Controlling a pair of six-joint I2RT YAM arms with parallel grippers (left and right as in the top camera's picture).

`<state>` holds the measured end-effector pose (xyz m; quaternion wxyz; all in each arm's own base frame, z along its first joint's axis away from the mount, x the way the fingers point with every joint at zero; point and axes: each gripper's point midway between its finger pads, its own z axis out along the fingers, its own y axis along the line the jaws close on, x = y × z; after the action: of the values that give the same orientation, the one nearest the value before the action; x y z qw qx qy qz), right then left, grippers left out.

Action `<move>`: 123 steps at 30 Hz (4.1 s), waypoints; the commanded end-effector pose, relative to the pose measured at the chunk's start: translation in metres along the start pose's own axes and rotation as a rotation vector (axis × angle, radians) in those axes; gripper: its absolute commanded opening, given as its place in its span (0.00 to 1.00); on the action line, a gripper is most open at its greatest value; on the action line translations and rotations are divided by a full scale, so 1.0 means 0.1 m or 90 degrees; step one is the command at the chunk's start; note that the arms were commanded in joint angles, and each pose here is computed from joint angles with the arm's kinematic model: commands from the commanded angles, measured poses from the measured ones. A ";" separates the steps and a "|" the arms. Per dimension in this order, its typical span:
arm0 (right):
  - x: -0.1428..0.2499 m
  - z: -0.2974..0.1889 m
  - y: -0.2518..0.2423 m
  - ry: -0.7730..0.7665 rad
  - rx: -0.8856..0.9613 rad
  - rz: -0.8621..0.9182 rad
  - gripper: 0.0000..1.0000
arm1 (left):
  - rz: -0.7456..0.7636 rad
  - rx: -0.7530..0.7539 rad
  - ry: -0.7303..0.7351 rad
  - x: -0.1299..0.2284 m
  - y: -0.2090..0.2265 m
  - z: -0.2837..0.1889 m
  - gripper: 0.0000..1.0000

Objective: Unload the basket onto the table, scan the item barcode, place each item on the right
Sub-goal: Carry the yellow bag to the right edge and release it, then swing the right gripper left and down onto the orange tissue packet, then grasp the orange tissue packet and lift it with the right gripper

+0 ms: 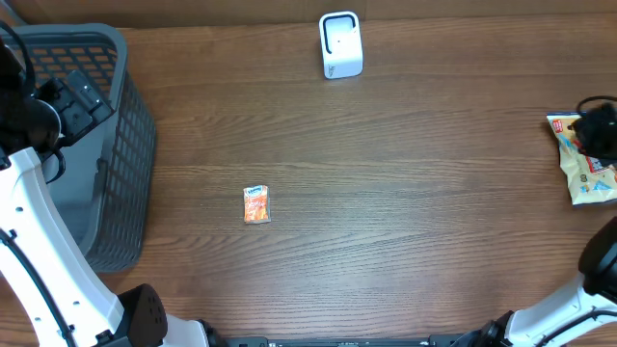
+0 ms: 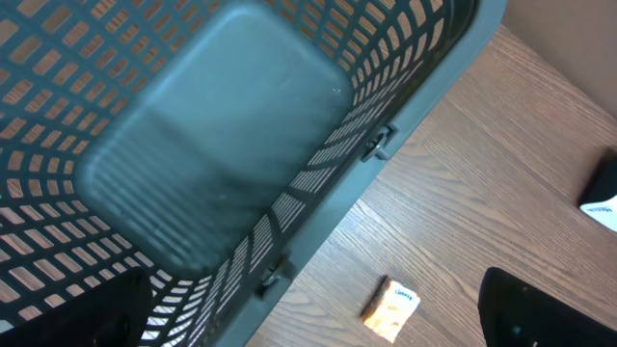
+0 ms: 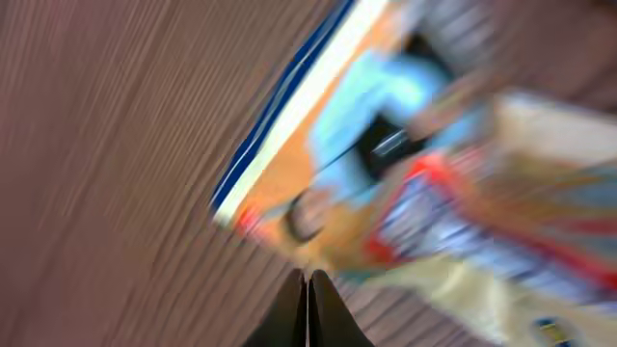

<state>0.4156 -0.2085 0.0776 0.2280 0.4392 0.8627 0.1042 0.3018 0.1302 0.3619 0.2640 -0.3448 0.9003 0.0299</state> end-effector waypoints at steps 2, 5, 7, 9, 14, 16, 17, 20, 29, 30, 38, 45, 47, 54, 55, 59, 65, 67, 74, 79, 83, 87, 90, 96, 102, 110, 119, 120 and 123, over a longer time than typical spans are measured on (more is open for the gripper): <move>0.10 0.02 -0.03 -0.001 0.069 -0.049 0.04 | 0.009 -0.005 -0.001 0.00 0.01 0.01 1.00; 0.12 0.03 -0.48 -0.048 0.213 0.044 0.07 | 0.009 -0.005 -0.001 0.00 0.01 0.01 1.00; 0.11 0.04 -0.61 -0.056 0.225 0.067 0.07 | 0.009 -0.005 -0.001 0.00 0.01 0.01 1.00; 0.04 0.06 -0.72 -0.071 0.225 0.083 0.13 | 0.009 -0.005 -0.001 0.00 0.01 0.01 1.00; -0.26 0.04 -0.92 -0.121 0.225 0.060 0.16 | 0.009 -0.005 -0.001 0.00 0.01 0.01 1.00; -0.36 0.01 -0.96 -0.137 0.224 0.042 0.17 | 0.009 -0.005 -0.001 0.00 0.01 0.01 1.00; -0.38 0.00 -0.97 -0.141 0.223 0.037 0.15 | 0.009 -0.005 -0.001 0.00 0.01 0.01 1.00; -0.44 -0.03 -0.88 -0.151 0.196 0.036 0.08 | 0.009 -0.005 -0.001 0.00 0.01 0.01 1.00; -0.06 -0.96 1.30 -0.015 -0.413 -0.133 0.85 | 0.009 -0.005 -0.001 0.00 0.01 0.01 1.00; 0.04 -1.02 1.41 0.006 -0.447 -0.146 0.91 | 0.009 -0.005 -0.001 0.00 0.01 0.01 1.00; 2.09 -1.02 2.44 0.306 -0.506 -0.339 1.00 | 0.009 -0.005 -0.001 0.00 0.01 0.01 1.00; 3.81 -0.88 2.65 0.351 -0.326 -0.519 1.00 | 0.009 -0.005 -0.001 0.00 0.01 0.01 1.00; 4.12 -0.82 2.63 0.301 -0.247 -0.521 1.00 | 0.009 -0.005 -0.001 0.00 0.01 0.01 1.00; 5.29 -0.71 2.77 0.298 -0.276 -0.588 0.69 | 0.009 -0.005 -0.001 0.00 0.01 0.01 1.00; 5.38 -0.66 2.76 0.303 -0.276 -0.589 0.67 | 0.009 -0.005 -0.001 0.00 0.01 0.01 1.00; 5.68 -0.43 2.64 0.328 -0.257 -0.601 0.62 | 0.009 -0.005 -0.001 0.00 0.01 0.01 1.00; 5.79 -0.29 2.50 0.350 -0.224 -0.596 0.52 | 0.009 -0.005 -0.001 0.00 0.01 0.01 1.00; 5.79 -0.29 2.49 0.351 -0.224 -0.596 0.48 | 0.009 -0.005 -0.001 0.00 0.01 0.01 1.00; 6.01 -0.23 2.41 0.378 -0.227 -0.608 0.49 | 0.009 -0.005 -0.001 0.00 0.01 0.01 1.00; 5.84 -0.07 2.27 0.346 -0.161 -0.608 0.28 | 0.009 -0.005 -0.001 0.00 0.01 0.01 1.00; 5.47 -0.07 2.29 0.322 -0.106 -0.601 0.26 | 0.009 -0.005 -0.001 0.00 0.01 0.01 1.00; 4.97 -0.12 2.26 0.348 -0.072 -0.670 0.21 | 0.009 -0.005 -0.001 0.00 0.01 0.01 1.00; 4.68 -0.07 2.12 0.391 -0.064 -0.701 0.20 | 0.009 -0.005 -0.001 0.00 0.01 0.01 1.00; 4.25 -0.07 2.12 0.487 -0.168 -0.659 0.32 | 0.009 -0.005 -0.001 0.00 0.01 0.01 1.00; 4.27 -0.11 2.22 0.492 -0.254 -0.729 0.36 | 0.009 -0.005 -0.001 0.00 0.01 0.01 1.00; 4.10 0.06 2.23 0.405 -0.238 -0.858 0.43 | 0.009 -0.005 -0.001 0.00 0.01 0.01 1.00; 4.09 0.11 2.36 0.364 -0.287 -0.927 0.43 | 0.009 -0.005 -0.001 0.00 0.01 0.01 1.00; 4.10 0.12 2.35 0.366 -0.286 -0.927 0.42 | 0.009 -0.005 -0.001 0.00 0.01 0.01 1.00; 4.20 0.16 2.29 0.398 -0.291 -0.921 0.42 | 0.009 -0.005 -0.001 0.00 0.01 0.01 1.00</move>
<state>0.3738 0.2576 0.0283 0.0778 -0.3184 0.9204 0.2131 0.3018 0.1303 0.3619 0.2640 -0.3449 0.9003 0.0301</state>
